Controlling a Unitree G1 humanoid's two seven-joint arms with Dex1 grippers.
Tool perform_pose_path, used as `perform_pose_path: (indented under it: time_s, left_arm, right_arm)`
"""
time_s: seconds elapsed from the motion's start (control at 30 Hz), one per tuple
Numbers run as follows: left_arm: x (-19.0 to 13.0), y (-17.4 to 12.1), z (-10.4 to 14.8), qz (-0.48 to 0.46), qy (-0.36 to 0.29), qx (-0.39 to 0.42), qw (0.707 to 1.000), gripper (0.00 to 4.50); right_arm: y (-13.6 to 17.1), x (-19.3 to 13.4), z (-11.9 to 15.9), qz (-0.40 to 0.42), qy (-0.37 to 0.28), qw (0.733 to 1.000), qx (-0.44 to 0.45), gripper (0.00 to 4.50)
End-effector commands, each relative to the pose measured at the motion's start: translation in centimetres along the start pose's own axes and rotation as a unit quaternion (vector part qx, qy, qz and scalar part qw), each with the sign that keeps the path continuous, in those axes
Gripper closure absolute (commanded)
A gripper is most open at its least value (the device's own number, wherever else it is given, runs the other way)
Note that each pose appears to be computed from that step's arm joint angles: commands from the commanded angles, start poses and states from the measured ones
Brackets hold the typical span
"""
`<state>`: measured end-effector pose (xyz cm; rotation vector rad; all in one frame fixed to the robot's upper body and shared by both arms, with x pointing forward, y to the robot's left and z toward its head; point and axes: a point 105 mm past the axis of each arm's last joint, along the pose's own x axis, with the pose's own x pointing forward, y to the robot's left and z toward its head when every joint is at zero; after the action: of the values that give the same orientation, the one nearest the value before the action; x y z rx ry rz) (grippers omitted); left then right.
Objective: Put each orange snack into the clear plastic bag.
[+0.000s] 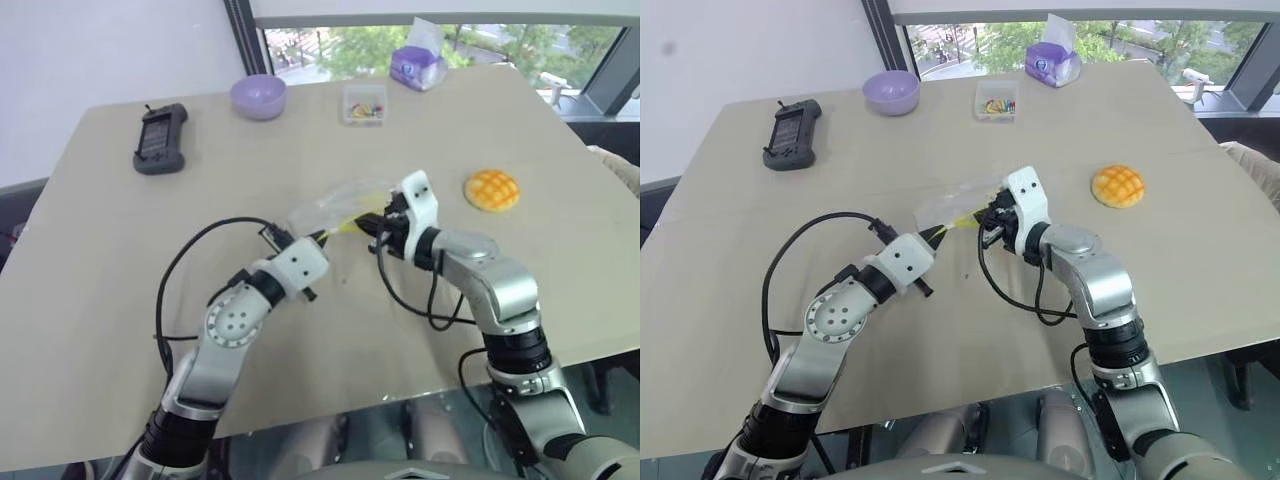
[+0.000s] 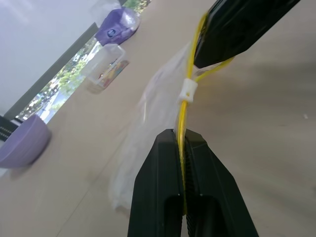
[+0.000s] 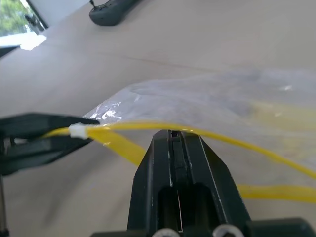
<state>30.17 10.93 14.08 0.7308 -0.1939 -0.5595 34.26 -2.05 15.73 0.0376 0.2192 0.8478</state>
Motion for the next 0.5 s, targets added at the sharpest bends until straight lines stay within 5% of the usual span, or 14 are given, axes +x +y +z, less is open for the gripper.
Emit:
perform_pose_path:
  time_s: [0.03,0.13,0.2,0.3,0.5]
  left_arm:
    - [-0.2,0.2,1.6,-0.006,-0.034,0.011,0.999,4.5]
    - [-0.3,0.0,1.8,-0.016,-0.039,0.012,0.999,4.5]
    - [-0.2,-0.1,1.9,-0.025,-0.043,0.014,0.999,4.5]
    - [-0.1,0.1,1.9,-0.031,-0.047,0.021,0.998,4.5]
    - [0.2,0.9,1.8,-0.03,-0.049,0.027,0.998,4.5]
  right_arm:
    - [-0.2,0.4,0.9,-0.001,-0.013,0.999,0.034,4.44]
    - [-0.7,0.9,0.9,-0.014,-0.01,1.0,-0.008,4.44]
    - [-0.7,1.5,0.6,-0.016,0.001,0.993,-0.114,4.44]
    - [-1.0,2.2,-0.7,-0.002,0.031,0.949,-0.313,4.44]
    - [-2.2,2.8,-1.2,0.004,0.023,0.841,-0.541,4.44]
